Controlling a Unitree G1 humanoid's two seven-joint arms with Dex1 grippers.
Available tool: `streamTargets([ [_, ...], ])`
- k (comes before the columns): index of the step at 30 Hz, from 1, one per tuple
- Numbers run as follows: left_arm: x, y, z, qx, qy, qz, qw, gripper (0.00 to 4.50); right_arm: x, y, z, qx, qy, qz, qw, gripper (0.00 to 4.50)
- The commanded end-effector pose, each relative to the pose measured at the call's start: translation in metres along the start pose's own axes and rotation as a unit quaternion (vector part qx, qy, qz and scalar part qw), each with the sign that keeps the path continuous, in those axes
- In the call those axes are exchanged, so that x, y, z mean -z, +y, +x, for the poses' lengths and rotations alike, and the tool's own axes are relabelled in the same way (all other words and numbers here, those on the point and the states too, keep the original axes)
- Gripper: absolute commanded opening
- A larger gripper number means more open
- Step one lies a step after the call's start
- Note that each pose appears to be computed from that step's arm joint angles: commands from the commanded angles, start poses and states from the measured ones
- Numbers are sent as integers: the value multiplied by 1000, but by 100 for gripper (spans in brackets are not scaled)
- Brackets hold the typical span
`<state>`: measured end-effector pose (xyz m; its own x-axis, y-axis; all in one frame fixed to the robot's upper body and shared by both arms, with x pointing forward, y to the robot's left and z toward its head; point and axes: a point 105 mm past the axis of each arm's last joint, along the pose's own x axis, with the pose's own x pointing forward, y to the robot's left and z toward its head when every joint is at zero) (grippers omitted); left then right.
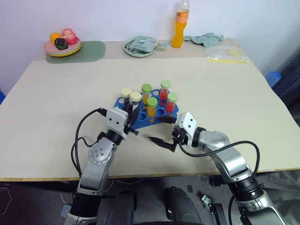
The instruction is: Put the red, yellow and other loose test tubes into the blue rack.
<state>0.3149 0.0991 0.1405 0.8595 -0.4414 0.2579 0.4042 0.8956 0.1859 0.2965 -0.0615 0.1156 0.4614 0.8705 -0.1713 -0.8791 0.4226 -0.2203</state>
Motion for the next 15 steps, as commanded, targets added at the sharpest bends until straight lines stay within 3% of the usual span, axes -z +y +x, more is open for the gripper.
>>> streamTargets([
  [1, -5, 3, -2, -10, -18, -1, 1000, 312, -19, -2, -1, 0, -29, -22, 999, 450],
  [4, -12, 10, -7, -23, -28, -16, 999, 448, -26, -5, -5, 1, -38, -24, 999, 450],
  [9, -29, 21, -34, -5, -19, -33, 999, 448, -33, -15, -30, -13, -19, -30, 999, 450],
  [13, -36, 30, -64, 42, 29, -45, 998, 448, -31, -40, -56, 20, 3, -16, 1000, 450],
  [15, -33, 49, -89, 45, 81, -33, 995, 448, -20, -65, -83, 67, 35, -11, 997, 450],
])
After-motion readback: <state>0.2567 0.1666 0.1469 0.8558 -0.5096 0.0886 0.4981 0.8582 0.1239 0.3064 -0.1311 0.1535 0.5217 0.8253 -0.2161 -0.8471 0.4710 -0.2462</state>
